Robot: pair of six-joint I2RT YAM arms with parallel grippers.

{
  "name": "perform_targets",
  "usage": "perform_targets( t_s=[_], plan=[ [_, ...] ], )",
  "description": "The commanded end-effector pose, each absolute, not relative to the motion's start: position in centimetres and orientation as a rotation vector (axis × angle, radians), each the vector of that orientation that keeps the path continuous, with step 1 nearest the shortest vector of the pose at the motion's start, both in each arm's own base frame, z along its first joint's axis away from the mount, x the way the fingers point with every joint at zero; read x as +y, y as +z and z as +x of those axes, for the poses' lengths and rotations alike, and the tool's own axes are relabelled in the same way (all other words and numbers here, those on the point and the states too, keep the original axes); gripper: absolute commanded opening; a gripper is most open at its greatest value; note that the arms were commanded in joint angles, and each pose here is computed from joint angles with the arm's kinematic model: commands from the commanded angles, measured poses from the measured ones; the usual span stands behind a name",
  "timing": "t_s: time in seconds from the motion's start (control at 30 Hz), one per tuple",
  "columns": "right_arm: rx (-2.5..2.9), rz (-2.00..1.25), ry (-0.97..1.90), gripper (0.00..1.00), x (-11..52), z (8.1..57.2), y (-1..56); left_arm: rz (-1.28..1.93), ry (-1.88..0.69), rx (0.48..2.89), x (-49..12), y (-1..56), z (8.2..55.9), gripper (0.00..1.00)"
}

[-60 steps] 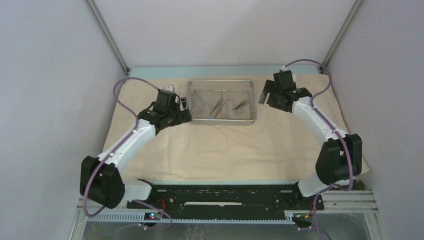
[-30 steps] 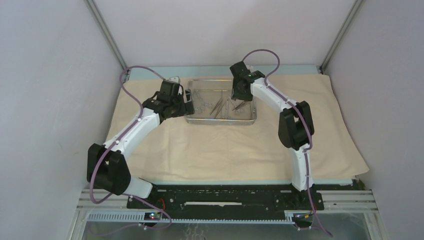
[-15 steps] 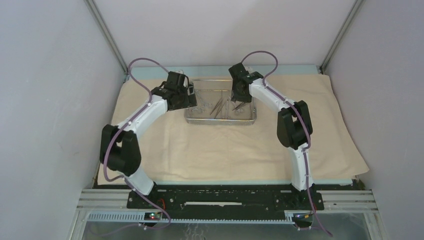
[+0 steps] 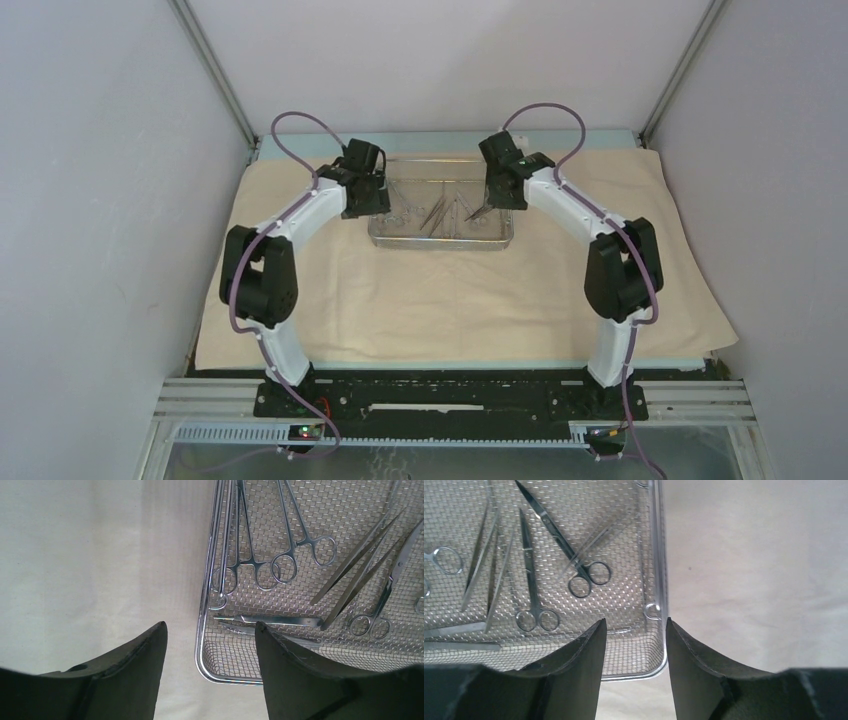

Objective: Open and lay out the surgical kit
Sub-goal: Move the container from the surgical kit.

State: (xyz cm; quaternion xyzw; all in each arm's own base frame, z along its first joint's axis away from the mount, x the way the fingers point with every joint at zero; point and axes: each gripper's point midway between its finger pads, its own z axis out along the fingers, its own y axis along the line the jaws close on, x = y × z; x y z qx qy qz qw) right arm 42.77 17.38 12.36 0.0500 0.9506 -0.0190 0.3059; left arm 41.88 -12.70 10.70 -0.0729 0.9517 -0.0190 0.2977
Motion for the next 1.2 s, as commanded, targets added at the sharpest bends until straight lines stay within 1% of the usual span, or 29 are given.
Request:
perform_targets(
  t_s=[0.0, 0.47, 0.57, 0.73, 0.9, 0.93, 1.03, 1.1, 1.17],
  plan=[
    [2.458, 0.144, -0.069, 0.56, 15.5, 42.7, 13.4, -0.176, -0.013, 2.504, -12.1, 11.7, 42.8, 0.68],
    [2.542, 0.145, 0.003, 0.55, 15.6, 41.9, 9.2, -0.164, 0.017, 2.572, -11.9, 8.7, 42.0, 0.59],
    [2.559, 0.151, 0.010, 0.55, 15.6, 41.8, 8.3, -0.164, 0.021, 2.585, -11.9, 8.1, 41.9, 0.56],
    [2.574, 0.151, 0.013, 0.53, 15.7, 41.5, 7.5, -0.165, 0.017, 2.593, -12.0, 7.8, 41.7, 0.46],
    [2.579, 0.155, 0.022, 0.48, 15.8, 41.4, 7.3, -0.168, 0.010, 2.593, -12.0, 7.9, 41.5, 0.36],
    [2.579, 0.156, 0.023, 0.46, 15.9, 41.4, 7.3, -0.172, 0.008, 2.593, -12.0, 7.9, 41.5, 0.32],
    [2.576, 0.155, 0.026, 0.38, 15.9, 41.2, 7.5, -0.175, -0.002, 2.594, -12.0, 8.0, 41.2, 0.24],
    [2.573, 0.156, 0.028, 0.31, 16.0, 41.2, 7.6, -0.177, -0.011, 2.590, -12.2, 8.2, 41.1, 0.21],
    [2.574, 0.156, 0.028, 0.26, 16.0, 41.1, 7.7, -0.178, -0.021, 2.587, -12.2, 8.4, 41.0, 0.18]
  ],
)
